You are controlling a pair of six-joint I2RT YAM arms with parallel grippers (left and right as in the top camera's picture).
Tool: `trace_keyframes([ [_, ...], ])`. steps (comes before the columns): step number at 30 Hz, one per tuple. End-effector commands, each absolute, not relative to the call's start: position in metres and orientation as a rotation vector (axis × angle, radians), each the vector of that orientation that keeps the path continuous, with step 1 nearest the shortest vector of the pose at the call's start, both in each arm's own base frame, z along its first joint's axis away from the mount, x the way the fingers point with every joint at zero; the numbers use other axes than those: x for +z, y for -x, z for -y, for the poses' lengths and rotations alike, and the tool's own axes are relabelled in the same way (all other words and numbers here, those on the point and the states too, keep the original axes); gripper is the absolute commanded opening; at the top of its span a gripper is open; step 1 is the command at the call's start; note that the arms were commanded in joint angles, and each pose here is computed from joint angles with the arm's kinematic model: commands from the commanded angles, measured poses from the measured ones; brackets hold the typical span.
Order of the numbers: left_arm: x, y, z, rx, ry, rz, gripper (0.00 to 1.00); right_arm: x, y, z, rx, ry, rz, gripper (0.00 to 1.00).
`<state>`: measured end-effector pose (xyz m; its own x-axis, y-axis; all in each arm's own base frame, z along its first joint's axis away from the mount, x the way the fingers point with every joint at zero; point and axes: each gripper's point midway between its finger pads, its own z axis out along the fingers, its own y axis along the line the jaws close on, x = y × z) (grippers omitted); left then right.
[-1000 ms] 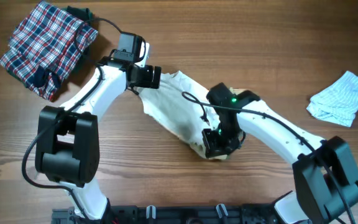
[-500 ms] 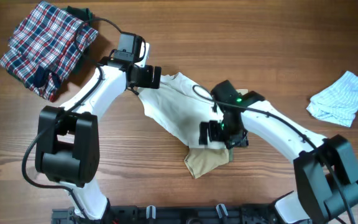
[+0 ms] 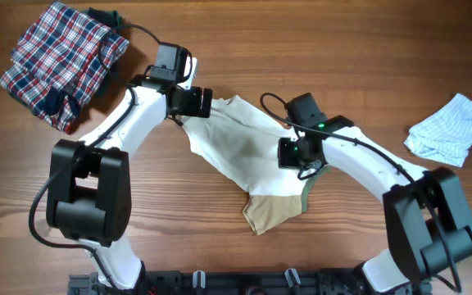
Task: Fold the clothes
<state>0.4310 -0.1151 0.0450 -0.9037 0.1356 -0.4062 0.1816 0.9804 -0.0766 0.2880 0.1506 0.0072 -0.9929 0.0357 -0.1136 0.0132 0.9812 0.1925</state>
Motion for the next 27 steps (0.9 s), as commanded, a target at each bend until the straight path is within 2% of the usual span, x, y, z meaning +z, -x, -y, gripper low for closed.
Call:
trace_keyframes([
  [1, 0.051, -0.431, 0.110, -0.136, -0.234, -2.703, 0.99, 0.001, -0.303, -0.140, 0.179, -0.076, -2.967, 0.04],
  [13, 0.050, -0.429, 0.109, -0.134, -0.235, -2.714, 0.98, -0.031, -0.320, -0.131, 0.099, -0.149, -2.947, 0.04],
  [22, 0.046, -0.420, 0.109, -0.139, -0.239, -2.751, 0.98, -0.046, -0.364, -0.083, 0.116, -0.362, -2.840, 0.04],
  [27, 0.047, -0.416, 0.122, -0.251, -0.263, -2.758, 0.98, -0.049, -0.388, -0.061, 0.120, -0.356, -2.765, 0.04],
])
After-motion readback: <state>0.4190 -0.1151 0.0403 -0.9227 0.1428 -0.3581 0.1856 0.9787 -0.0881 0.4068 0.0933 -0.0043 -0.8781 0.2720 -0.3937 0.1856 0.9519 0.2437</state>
